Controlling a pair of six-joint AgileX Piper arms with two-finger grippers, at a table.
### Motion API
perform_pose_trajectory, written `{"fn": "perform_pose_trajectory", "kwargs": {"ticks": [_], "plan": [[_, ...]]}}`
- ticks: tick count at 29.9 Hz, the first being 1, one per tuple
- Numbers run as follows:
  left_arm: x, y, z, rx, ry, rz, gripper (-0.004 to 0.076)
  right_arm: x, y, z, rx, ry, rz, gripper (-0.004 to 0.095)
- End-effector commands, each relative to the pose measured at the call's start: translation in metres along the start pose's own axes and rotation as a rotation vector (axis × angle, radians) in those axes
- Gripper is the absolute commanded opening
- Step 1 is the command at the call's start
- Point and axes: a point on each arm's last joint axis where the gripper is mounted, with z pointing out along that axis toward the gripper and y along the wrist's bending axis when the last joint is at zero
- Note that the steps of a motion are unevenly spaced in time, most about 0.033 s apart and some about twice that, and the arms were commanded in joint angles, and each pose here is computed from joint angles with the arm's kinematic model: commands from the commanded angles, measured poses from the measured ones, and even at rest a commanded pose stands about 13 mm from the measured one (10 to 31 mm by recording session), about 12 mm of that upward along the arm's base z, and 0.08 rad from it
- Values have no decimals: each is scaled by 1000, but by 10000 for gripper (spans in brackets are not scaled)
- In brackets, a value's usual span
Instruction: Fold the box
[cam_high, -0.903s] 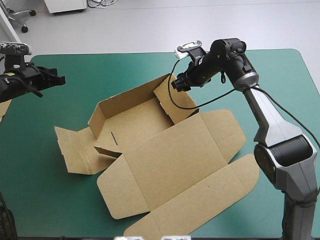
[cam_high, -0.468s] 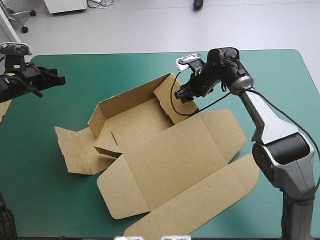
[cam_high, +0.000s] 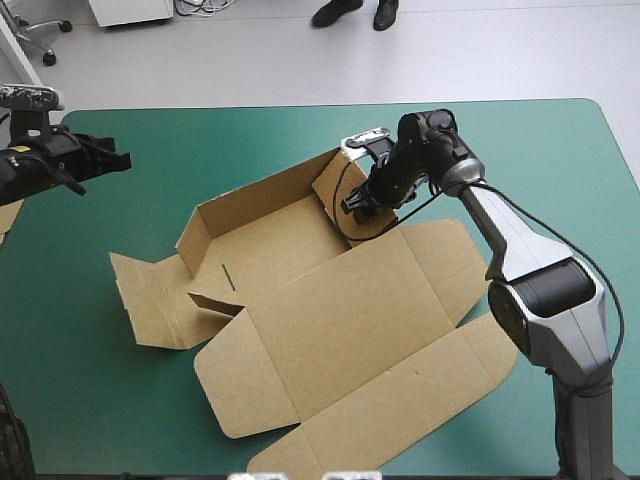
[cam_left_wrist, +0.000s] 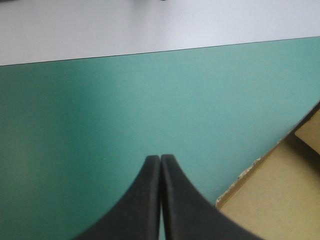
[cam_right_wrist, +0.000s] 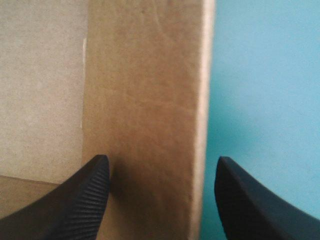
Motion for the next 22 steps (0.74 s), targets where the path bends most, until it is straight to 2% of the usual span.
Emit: {"fn": "perform_pose_trajectory", "kwargs": {"ticks": [1,4,7,10,11,12,15,22], "plan": [[-17,-4,-17,-20,-105,4,-15,-4,10,-23,-7,-52,-20,581],[-17,-5,-17,-17,-101,4,-15,-3,8,-20,16,-42,-15,562],[-17,-5,-17,-17,-101,4,-15,-3,6,-20,28,-39,-6,434],[-17,-5,-17,-15,-100,4,-15,-3,6,-20,36,-38,-7,132],[-17,-5,-17,-15,-98,4,-15,-3,6,-21,36,-40,-7,3],[-16,-5,-17,-17,-96,7,-15,-3,5,-21,40,-39,-4,-24],[-16,-5,-17,-17,-96,7,-15,-3,5,-27,59,-48,-6,-23],[-16,-5,-17,-11,-90,7,-15,0,-21,-61,100,-120,152,-32]]}}
